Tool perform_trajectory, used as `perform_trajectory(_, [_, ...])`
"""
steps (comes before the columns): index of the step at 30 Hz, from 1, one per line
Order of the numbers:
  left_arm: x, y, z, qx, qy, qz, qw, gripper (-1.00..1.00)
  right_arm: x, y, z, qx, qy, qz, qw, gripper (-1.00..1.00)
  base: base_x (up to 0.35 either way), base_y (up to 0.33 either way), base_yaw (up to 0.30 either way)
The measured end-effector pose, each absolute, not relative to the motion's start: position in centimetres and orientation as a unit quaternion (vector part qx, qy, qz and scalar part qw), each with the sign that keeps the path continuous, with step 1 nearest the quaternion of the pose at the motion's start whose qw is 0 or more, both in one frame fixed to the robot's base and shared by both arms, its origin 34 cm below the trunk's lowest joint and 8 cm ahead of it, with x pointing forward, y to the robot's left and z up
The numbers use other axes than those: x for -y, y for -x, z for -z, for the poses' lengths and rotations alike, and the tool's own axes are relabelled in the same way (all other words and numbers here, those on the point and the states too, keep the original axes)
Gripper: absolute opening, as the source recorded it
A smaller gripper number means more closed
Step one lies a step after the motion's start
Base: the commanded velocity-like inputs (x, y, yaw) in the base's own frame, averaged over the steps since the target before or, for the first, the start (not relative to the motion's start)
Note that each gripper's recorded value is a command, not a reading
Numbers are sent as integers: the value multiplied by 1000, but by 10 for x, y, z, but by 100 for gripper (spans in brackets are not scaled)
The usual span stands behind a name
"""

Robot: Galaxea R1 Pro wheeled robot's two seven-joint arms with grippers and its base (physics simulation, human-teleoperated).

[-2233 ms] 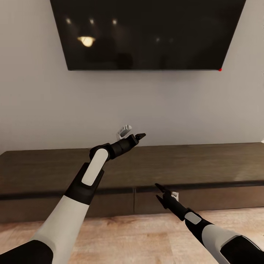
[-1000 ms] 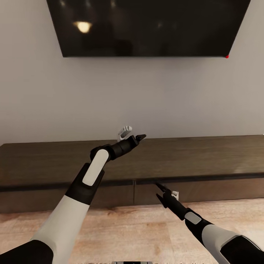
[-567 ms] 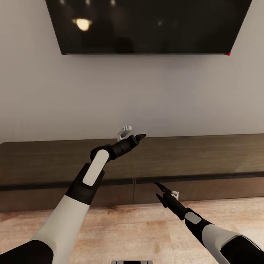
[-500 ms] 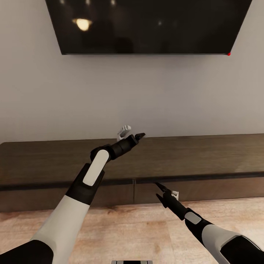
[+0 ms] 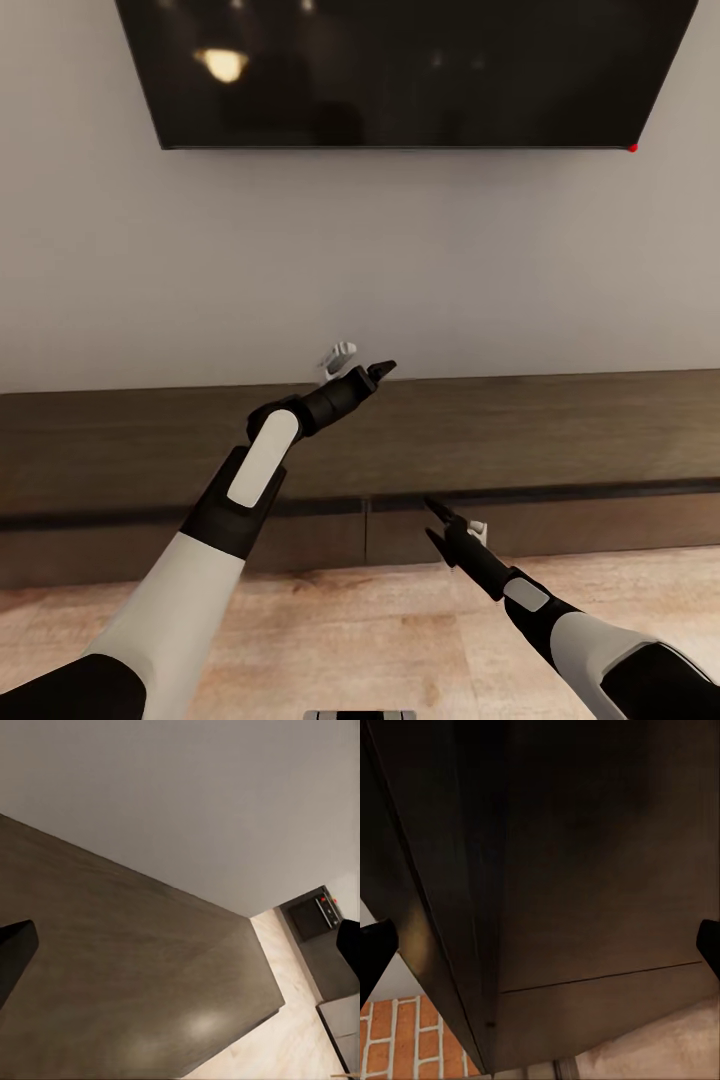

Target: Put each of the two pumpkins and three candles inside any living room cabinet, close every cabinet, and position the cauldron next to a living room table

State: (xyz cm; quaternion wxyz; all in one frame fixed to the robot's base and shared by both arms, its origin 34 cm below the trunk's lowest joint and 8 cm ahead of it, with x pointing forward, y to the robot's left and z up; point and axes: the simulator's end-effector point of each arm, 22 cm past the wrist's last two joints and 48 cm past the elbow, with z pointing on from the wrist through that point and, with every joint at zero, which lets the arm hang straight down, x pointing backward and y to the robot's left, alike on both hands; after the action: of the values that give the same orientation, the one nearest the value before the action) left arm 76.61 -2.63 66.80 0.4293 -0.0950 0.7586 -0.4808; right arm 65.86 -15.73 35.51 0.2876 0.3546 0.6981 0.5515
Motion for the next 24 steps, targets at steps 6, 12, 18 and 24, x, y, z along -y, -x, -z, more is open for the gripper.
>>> perform_trajectory(6, [26, -766, -668, -758, 95, 481, 430, 100, 156, -652, -350, -702, -355, -550, 281, 100, 67, 0, 0])
perform_trajectory(12, [26, -766, -668, -758, 95, 481, 429, 100, 157, -652, -349, -703, -354, -549, 281, 100, 5, 0, 0])
perform_trajectory(18, [26, -766, -667, -759, 96, 481, 429, 100, 156, -652, -350, -702, -354, -551, 281, -100, 0, 0, 0])
perform_trajectory(24, [31, -765, -657, -766, 93, 476, 421, 100, 153, -653, -352, -706, -345, -551, 279, -100, 0, 0, 0])
